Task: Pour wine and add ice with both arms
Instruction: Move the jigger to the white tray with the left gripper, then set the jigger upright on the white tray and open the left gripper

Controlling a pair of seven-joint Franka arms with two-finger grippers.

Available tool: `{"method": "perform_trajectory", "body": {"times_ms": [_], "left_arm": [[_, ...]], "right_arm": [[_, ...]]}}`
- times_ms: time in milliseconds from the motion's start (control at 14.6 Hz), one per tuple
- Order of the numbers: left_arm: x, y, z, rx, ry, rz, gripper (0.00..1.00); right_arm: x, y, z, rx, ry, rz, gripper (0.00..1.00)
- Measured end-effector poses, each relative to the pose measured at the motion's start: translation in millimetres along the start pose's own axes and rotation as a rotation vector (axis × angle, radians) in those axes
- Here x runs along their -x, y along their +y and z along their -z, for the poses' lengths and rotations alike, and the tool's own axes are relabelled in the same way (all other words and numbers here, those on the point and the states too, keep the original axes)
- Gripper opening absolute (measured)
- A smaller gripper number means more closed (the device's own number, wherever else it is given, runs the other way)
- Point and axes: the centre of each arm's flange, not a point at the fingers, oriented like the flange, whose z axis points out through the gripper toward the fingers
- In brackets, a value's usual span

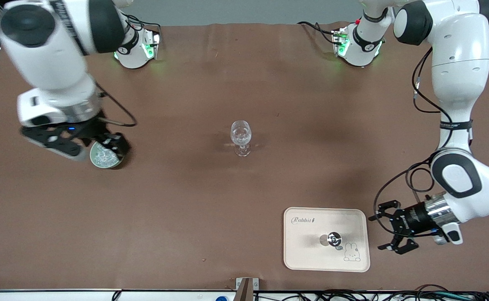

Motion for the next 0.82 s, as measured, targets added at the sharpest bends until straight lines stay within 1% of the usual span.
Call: {"method": "perform_trajectory", "body": {"times_ms": [137,206,275,412,481,618,824], "left_arm": [[1.4,6.8,31.5,-0.019,0.035,-0.08,1.0],[4.5,9.6,47.7,-0.042,0.066,-0.142,1.0],[10.0,12.4,63.9,-0.073,0.108,-0.223,1.0],[31.4,20.0,97.8,-0.144,0.217,-0.442,1.0],[44.2,23.3,113.9,-0.174,0.257,-0.541,1.0],[70.6,26.9,144.8,-0.24,0.312,-0.729,1.0],[117.5,28.9,172.0,-0.359,0.41,-0.964,1.0]], "right_arm": [[-29.3,57.6,2.3,-0.005,-0.025,0.027,1.0],[-40.1,90.9,3.1,0.0,-0.054,0.051,1.0],[-48.5,122.0,4.7,0.0,-0.078,0.079,1.0],[-58.6,175.1,12.7,-0.013,-0.104,0.125,1.0],[-59.7,194.6,17.2,-0.023,-0.118,0.135,1.0],[-57.0,225.4,29.0,-0.029,-0.138,0.128,1.0],[-51.1,234.0,37.8,-0.037,-0.154,0.133,1.0]]}}
